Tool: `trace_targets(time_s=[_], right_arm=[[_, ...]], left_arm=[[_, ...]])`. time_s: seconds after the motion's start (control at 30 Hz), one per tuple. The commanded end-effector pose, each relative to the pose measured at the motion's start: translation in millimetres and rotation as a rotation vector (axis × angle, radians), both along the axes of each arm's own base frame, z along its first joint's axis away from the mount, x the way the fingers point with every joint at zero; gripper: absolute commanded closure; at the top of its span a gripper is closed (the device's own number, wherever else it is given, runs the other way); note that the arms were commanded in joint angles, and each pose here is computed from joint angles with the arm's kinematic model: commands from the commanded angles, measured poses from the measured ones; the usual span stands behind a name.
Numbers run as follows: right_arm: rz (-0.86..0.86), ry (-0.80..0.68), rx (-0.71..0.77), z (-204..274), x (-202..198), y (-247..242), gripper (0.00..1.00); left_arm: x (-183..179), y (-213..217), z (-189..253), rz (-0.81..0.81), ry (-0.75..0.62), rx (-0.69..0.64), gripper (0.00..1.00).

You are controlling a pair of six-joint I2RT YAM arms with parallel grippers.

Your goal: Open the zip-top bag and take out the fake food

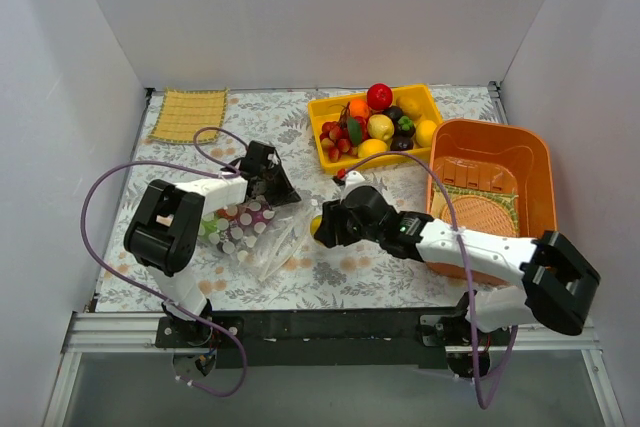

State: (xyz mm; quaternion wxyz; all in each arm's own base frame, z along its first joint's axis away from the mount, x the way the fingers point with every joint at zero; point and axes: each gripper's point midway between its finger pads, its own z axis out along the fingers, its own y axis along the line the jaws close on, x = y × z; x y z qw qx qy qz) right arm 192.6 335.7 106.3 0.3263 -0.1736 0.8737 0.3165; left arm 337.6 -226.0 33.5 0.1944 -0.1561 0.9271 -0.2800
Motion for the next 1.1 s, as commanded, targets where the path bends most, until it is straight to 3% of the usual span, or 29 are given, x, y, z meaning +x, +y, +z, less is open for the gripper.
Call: trace_targets(time_s=[0.0,0.07,0.27,0.53,0.8,0.97,1.0,1.07], right_arm=[[-0.115,-0.113,-0.106,40,31,-45,0.91],[-0.15,-0.133,-0.119,55,52,-57,0.91],[-0.296,-0.229,-0.132,101,157,-88,0.91],[-0.414,-0.311,-0.133,103,276,-97,0.92],[-0.514,-0.442,-0.042,147,345,-94,0.94],[-0.595,-0.43,-0.001,148,381,-108,0.94],[-0.604,-0.397,-0.016,128,393,-110,0.94],[-0.591,-0.412,0.021,144,412,-108,0.93]], left_arm=[[26,-17,39,-0.05,-0.104,-0.054,0.99],[31,-19,51,-0.057,-0.128,-0.063,0.9],[47,-18,83,-0.069,-0.188,-0.062,0.8],[52,-15,107,-0.077,-0.226,-0.065,0.7],[49,-18,113,-0.096,-0.216,-0.084,0.7],[49,-18,116,-0.104,-0.218,-0.084,0.7],[50,-20,118,-0.108,-0.221,-0.086,0.7],[52,-20,119,-0.109,-0.219,-0.088,0.7]])
